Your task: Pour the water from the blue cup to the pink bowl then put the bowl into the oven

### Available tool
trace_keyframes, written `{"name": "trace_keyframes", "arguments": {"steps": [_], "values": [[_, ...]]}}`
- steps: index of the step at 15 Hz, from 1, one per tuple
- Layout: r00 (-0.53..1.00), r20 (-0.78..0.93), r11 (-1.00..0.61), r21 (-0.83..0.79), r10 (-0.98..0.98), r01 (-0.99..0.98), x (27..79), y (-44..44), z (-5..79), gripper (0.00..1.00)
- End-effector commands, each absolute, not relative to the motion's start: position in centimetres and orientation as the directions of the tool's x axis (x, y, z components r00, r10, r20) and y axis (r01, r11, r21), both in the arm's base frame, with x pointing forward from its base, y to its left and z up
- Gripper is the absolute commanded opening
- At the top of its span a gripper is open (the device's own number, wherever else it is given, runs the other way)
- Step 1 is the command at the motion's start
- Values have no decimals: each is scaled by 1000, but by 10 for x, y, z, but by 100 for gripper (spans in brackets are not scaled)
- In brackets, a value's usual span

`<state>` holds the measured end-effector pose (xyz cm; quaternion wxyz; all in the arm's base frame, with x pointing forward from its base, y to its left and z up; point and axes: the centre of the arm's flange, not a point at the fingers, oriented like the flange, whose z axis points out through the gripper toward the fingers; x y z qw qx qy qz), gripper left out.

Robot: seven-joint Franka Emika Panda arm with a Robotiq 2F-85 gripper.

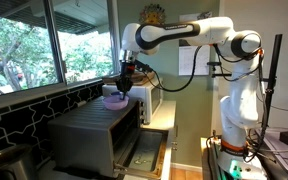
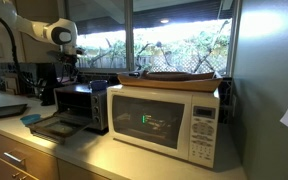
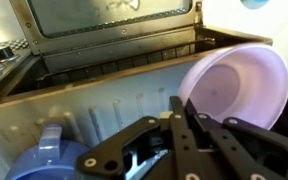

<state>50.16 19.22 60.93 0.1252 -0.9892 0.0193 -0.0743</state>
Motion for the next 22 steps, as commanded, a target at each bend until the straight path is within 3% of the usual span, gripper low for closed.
{"name": "trace_keyframes", "arguments": {"steps": [1, 6, 16, 22], "values": [[993, 116, -962, -269, 15, 45, 466, 183, 592, 1], [998, 50, -967, -250, 27, 39, 445, 182, 557, 1], [984, -2, -956, -239, -177, -172, 393, 154, 513, 1], [901, -35, -873, -232, -433, -429, 380, 144, 487, 1]]}}
